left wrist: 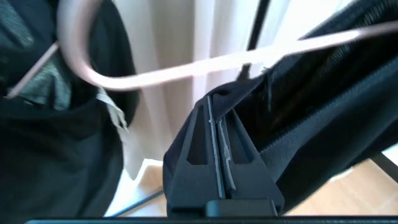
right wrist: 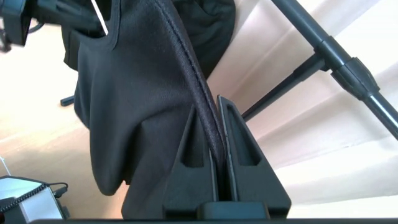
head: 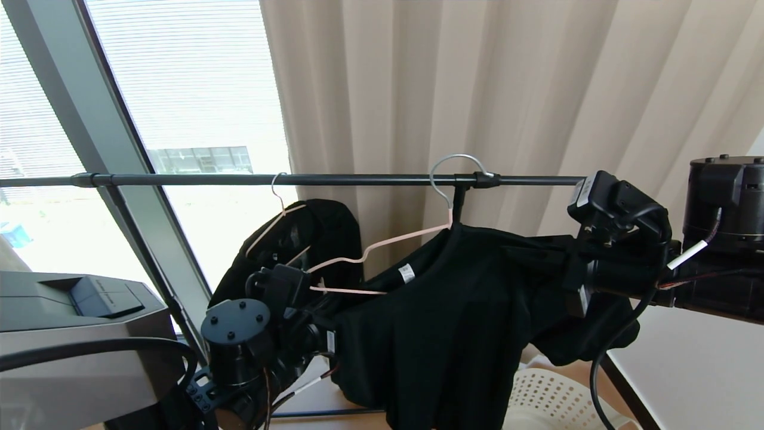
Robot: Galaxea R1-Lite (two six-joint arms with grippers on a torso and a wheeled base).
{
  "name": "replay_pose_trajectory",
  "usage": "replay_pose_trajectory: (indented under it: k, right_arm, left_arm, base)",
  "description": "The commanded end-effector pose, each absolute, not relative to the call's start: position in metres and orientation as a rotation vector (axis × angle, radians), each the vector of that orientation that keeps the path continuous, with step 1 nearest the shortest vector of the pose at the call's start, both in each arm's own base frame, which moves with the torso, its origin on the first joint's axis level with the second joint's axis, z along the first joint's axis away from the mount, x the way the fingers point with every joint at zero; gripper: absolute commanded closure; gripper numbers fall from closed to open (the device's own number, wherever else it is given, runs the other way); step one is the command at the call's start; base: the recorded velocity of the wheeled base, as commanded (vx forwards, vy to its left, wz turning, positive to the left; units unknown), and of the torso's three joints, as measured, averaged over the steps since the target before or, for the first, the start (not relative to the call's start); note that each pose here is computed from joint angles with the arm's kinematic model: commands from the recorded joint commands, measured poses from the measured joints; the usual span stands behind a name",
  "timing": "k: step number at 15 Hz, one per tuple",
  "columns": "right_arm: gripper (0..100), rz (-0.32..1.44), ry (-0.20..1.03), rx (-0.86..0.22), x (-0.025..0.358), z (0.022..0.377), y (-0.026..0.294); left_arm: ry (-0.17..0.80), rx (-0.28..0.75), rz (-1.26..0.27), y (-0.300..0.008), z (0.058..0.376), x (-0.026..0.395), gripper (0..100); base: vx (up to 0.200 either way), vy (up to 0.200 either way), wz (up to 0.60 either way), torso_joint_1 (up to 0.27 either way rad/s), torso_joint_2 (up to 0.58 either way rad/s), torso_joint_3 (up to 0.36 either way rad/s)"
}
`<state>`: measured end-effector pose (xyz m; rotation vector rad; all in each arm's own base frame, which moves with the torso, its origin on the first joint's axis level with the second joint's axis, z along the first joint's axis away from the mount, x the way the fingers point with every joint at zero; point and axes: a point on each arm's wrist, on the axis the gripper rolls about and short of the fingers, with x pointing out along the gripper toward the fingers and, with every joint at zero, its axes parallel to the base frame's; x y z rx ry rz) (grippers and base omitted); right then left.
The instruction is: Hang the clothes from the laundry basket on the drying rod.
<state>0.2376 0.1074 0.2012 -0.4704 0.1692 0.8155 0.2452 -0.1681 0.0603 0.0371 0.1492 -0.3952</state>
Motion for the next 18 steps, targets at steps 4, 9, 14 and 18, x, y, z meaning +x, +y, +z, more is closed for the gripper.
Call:
replay_pose_trajectory:
  k: [4,9,14,18]
  right_arm:
    - [100,0.813,0.178,-0.472,0.238,0.199,0.107]
    - [100,0.798,0.179,-0.472,0.239,0.200,0.103]
    - [100,0.798,0.186,-0.473,0.239,0.198,0.102]
    - [100,0.804,0.216,-0.473,0.245,0.190,0.105]
  left_arm:
    - [0.104,0.029,-0.330,-0.152,0.071,0.258,100]
    - [0.070,0.018,-0.282,-0.137,0.080,0.267,100]
    - [0.054,0.010,-0.270,-0.130,0.084,0.273,100]
    - [-0.006,-0.009,-0.305,-0.135,0.105,0.259,100]
  base:
    - [0.000,0.000,0.00,0.000,0.00,0.000]
    - [0.000,0.000,0.00,0.000,0.00,0.000]
    - [0.000,0.000,0.00,0.000,0.00,0.000]
    - [0.000,0.000,0.00,0.000,0.00,0.000]
